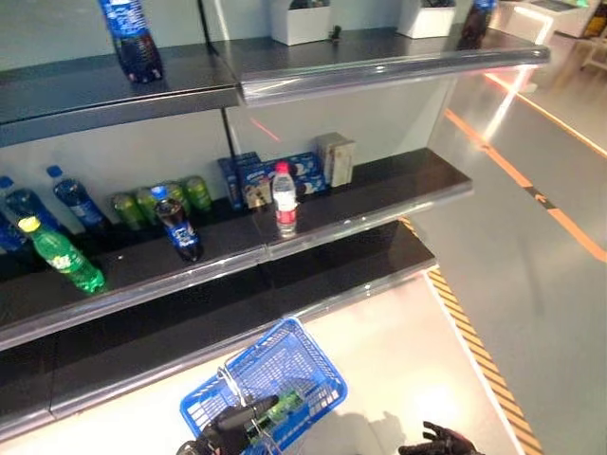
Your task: Pick up the drink and place into the basket.
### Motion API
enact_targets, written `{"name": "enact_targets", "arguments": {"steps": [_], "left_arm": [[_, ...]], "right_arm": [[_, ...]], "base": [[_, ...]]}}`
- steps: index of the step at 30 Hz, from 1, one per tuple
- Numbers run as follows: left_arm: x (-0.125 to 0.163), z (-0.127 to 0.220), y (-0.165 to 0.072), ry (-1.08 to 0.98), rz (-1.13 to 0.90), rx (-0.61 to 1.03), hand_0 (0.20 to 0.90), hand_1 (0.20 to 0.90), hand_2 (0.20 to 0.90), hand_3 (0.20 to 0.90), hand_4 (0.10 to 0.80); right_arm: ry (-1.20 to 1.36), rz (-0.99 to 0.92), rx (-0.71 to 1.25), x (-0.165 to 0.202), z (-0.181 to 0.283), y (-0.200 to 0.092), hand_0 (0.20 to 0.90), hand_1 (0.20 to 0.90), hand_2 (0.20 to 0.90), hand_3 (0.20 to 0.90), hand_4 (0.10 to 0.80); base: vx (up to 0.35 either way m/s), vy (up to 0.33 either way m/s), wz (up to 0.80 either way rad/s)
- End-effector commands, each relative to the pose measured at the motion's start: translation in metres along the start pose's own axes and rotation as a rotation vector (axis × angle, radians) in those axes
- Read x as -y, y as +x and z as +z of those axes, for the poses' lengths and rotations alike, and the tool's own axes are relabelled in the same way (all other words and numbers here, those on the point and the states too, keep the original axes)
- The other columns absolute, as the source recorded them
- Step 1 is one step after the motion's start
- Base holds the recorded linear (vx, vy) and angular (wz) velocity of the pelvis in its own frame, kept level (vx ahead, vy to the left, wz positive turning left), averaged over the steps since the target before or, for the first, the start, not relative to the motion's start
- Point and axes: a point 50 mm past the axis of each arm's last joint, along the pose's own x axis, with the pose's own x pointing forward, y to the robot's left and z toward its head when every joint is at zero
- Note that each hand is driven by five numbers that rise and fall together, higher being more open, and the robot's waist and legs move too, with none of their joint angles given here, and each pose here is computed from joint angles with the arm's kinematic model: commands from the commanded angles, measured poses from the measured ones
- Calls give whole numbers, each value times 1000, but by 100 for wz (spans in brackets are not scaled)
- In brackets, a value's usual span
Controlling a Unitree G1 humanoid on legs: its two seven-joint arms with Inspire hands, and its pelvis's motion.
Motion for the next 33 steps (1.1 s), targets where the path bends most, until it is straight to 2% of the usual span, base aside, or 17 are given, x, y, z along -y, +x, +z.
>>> {"name": "enact_targets", "arguments": {"steps": [1, 7, 12, 19, 25, 30, 33], "left_arm": [[-1, 11, -5, 4, -86, 46, 300, 300, 300, 200, 100], [1, 18, -4, 25, -83, 29, 300, 300, 300, 200, 100], [2, 24, -3, 72, -62, 12, 300, 300, 300, 200, 100], [11, 38, 2, 112, -84, 29, 300, 300, 300, 200, 100], [10, 43, -1, 145, -112, 27, 300, 300, 300, 200, 100], [3, 35, -5, 125, -95, 7, 300, 300, 300, 200, 100], [13, 30, 1, 130, -134, -1, 300, 300, 300, 200, 100]], "right_arm": [[-75, -29, 59, 17, 25, 1, 900, 900, 900, 900, 800], [-56, -22, 74, 16, 24, 0, 900, 900, 900, 900, 800], [13, -38, 51, 19, 9, -3, 900, 900, 900, 900, 800], [57, -31, 66, 8, 2, -2, 900, 900, 900, 900, 800], [60, -18, 93, 5, 15, 0, 900, 900, 900, 900, 800], [35, -17, 62, 5, 10, 0, 900, 900, 900, 900, 800], [50, -50, 59, 13, 8, -2, 900, 900, 900, 900, 800]], "base": [[378, 220, 6], [300, 203, 23], [223, 70, 93], [120, -295, 80], [144, -386, 83], [76, -261, 61], [-39, -133, 68]]}}
